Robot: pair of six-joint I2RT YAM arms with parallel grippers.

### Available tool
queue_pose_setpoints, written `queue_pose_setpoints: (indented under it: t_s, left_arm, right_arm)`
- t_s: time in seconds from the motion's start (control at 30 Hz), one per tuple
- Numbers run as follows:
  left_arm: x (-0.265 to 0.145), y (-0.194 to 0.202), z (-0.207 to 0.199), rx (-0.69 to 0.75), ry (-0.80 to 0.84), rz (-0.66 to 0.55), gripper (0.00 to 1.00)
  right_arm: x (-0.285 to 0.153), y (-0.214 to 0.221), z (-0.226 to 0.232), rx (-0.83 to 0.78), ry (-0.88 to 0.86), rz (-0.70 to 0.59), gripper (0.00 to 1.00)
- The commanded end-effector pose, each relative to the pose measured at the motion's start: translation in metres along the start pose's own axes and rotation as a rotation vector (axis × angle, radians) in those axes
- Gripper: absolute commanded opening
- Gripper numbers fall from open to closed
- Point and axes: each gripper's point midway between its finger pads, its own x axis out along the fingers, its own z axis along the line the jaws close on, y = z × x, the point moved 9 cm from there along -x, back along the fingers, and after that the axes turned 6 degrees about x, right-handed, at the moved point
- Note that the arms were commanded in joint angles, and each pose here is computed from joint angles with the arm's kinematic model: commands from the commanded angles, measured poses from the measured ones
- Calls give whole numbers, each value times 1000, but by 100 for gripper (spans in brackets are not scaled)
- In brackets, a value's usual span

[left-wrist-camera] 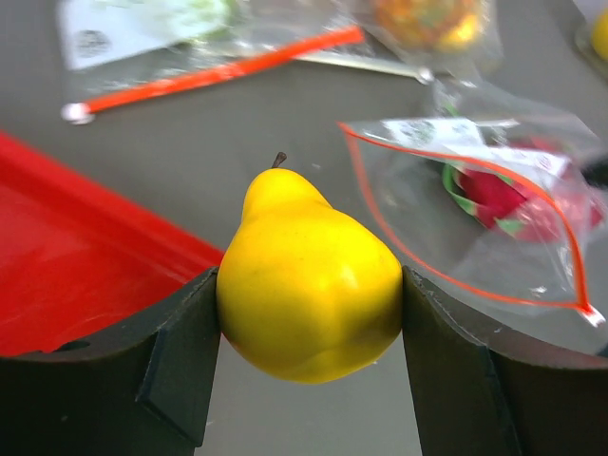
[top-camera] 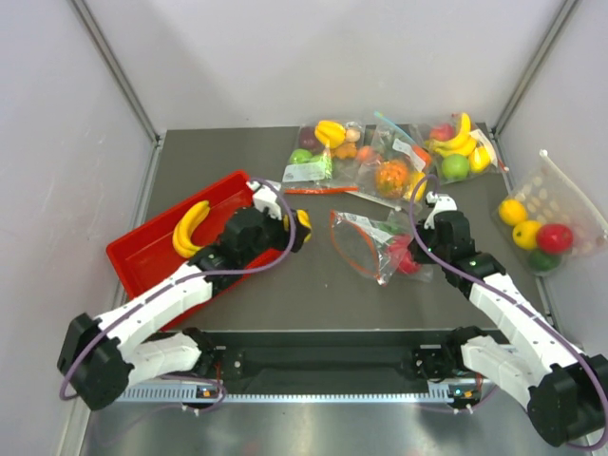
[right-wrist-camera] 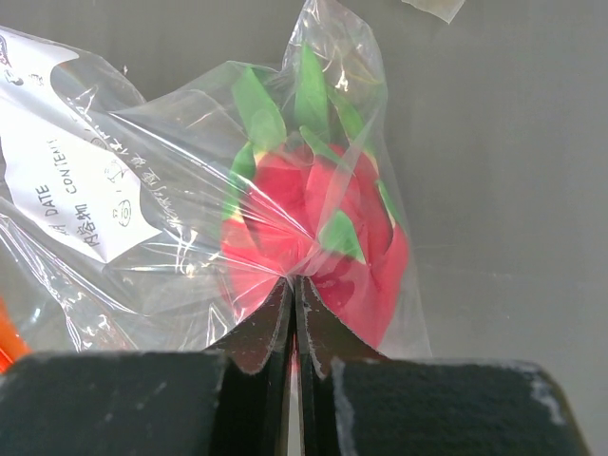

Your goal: Open the zip-top bag and remove the fake food

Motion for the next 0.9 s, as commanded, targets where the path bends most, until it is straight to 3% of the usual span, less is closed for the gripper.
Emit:
queue_pose_setpoints:
  t_s: [0.0,0.23,0.4,0.57,0.6,0.67,0.73,0.87]
  left_arm:
    - [-19,-4,29,-46,-104,-14,30]
    - [-37,6,102,-162,-378,0,31]
    - [-39,16,122,-188,-462,26,35]
    - [-35,25,127,-189,-496,69,55]
    - [-35,26,128,-189,-504,70,64]
    - [-35,26,129,-188,-512,69,72]
    - [-35,26,129,-188,-516,70,92]
    - [-38,24,130,-176,-526,64,99]
  right_arm:
    - [2,-3,1,-4,14,-6,0]
    - [3,-3,1,-7,7,-3,0]
    - [2,-3,2,-13,3,0,0]
    - [3,-4,2,-15,1,2,0]
    - [3,-4,1,-16,3,2,0]
    - [3,-4,2,-15,2,3,0]
    - [3,-3,2,-16,2,4,0]
    - [3,-4,2,-18,1,3,0]
